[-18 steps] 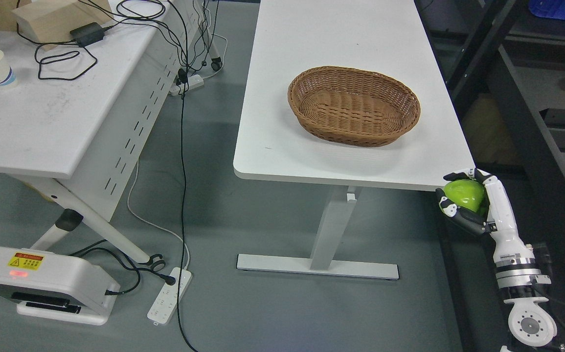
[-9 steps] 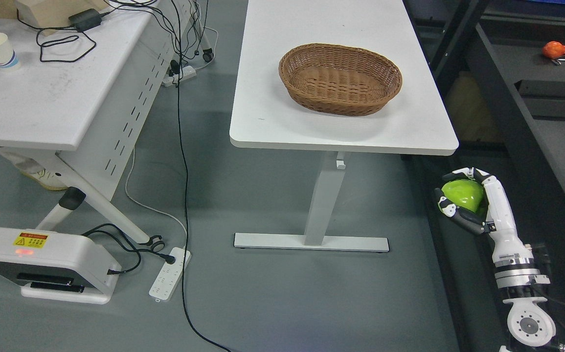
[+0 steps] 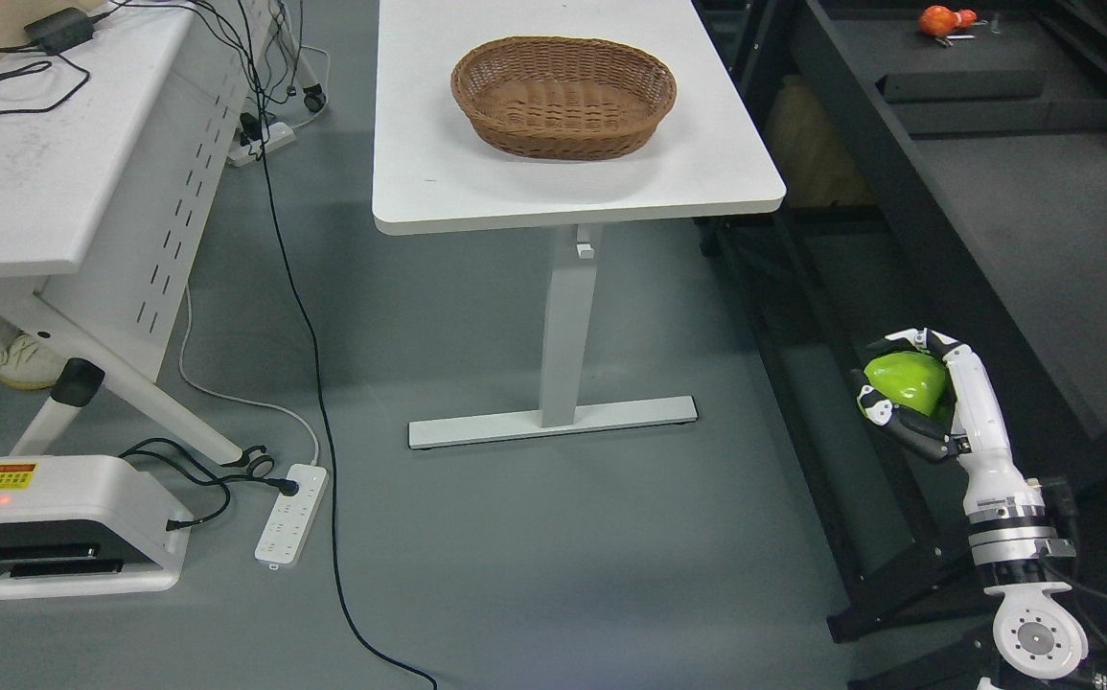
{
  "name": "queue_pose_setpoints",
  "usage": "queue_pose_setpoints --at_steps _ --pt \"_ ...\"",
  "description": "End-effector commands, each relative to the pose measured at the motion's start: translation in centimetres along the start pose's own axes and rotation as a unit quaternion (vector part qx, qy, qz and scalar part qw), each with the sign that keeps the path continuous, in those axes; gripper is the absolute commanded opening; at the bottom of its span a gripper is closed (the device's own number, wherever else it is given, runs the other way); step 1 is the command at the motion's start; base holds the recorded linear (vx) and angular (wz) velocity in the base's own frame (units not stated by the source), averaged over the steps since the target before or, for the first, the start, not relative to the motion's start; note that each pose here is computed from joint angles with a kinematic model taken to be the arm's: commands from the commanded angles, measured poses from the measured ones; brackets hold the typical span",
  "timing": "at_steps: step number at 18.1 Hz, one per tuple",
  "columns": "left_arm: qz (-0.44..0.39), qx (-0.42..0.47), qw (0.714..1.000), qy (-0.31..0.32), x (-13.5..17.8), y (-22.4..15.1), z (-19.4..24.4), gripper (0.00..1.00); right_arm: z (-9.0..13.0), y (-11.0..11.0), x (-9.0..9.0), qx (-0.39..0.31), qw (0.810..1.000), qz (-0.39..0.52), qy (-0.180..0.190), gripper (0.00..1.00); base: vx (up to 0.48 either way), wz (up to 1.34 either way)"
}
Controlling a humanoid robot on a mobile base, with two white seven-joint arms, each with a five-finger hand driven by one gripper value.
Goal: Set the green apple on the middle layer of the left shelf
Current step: 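Hold the green apple in the right hand while driving to the shelf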
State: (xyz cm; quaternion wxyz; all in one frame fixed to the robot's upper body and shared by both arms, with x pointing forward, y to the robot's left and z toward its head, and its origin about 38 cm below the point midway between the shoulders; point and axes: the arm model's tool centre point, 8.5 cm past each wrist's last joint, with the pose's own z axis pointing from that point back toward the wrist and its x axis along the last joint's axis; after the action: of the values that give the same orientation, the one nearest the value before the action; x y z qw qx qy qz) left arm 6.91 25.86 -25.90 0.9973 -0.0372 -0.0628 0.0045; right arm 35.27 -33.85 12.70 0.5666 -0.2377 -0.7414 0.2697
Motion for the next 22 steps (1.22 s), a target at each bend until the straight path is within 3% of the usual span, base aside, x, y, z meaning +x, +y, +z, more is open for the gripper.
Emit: queue_pose_setpoints --at_steps 1,22 --pt "0.0 0.009 1.0 0.0 0.03 1.12 0.17 1.0 -0.11 -0.04 0.08 -0.001 1.0 0.0 -0.001 0.05 -0.193 -0.37" --pt "0.0 0.009 1.0 0.0 0.03 1.12 0.17 1.0 0.15 0.11 -0.08 0.001 1.0 0.0 0.002 0.05 -0.139 -0.51"
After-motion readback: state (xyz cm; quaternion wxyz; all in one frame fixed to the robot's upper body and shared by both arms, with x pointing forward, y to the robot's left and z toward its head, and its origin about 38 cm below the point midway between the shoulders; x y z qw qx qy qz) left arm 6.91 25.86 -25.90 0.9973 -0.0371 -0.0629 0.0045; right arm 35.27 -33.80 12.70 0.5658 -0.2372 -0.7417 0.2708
